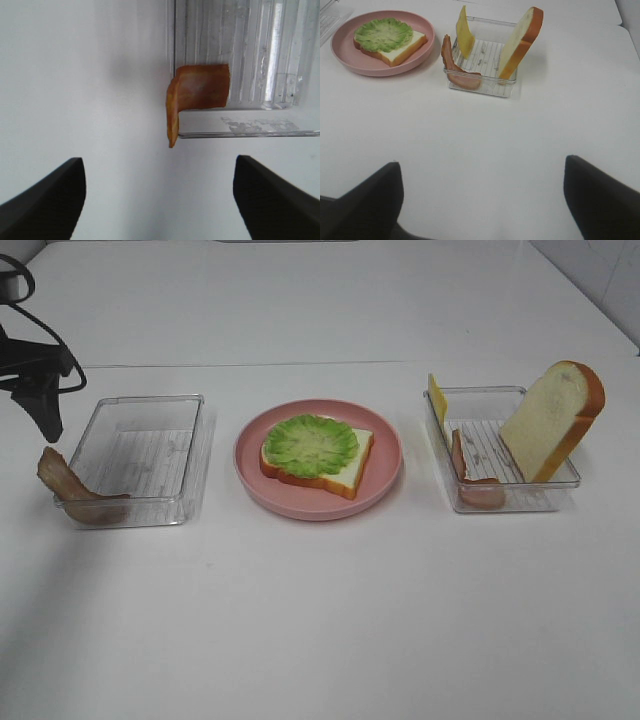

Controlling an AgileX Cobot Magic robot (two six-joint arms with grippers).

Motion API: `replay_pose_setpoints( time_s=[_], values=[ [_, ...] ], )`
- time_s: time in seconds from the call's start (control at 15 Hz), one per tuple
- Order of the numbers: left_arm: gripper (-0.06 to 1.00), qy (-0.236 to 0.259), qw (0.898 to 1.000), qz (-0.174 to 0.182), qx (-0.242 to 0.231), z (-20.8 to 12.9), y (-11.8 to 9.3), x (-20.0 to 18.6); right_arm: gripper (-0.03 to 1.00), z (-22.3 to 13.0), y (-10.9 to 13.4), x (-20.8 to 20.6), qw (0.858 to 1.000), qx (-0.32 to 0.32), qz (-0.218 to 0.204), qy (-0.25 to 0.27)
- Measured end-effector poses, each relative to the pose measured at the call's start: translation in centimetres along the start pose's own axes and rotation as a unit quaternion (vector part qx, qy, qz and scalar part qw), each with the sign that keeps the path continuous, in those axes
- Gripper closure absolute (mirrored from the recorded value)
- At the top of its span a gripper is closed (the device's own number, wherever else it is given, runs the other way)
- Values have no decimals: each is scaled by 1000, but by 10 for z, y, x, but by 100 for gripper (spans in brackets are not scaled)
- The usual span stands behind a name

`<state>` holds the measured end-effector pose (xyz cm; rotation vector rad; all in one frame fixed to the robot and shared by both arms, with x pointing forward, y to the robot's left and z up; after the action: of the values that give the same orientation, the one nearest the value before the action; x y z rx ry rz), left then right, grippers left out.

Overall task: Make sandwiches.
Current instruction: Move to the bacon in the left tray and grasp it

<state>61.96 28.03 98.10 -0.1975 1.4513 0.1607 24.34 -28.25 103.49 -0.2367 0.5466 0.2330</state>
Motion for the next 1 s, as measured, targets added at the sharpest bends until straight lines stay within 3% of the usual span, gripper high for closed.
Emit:
replay_pose_setpoints(
  time_s=[0.47,1.0],
  values=[
    [20,51,999,-1,-8,1,-4,39,20,0,0,0,1000,0,0,0],
    [37,61,998,-6,-14,3,-7,57,20,0,0,0,1000,0,0,0]
  ],
)
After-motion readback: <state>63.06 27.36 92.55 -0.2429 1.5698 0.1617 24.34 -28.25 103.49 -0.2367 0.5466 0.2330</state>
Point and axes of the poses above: a point on each arm's last joint axis where the gripper is mounted, x pointing out along that axis toward the gripper, y along the wrist's bending axis when the last joint is at zero, z = x × y, the point moved 2 cm from there along x, pointing out along that axis toward the gripper, and after that the axes turned 11 degrees about -x, right-handed, at the moved point
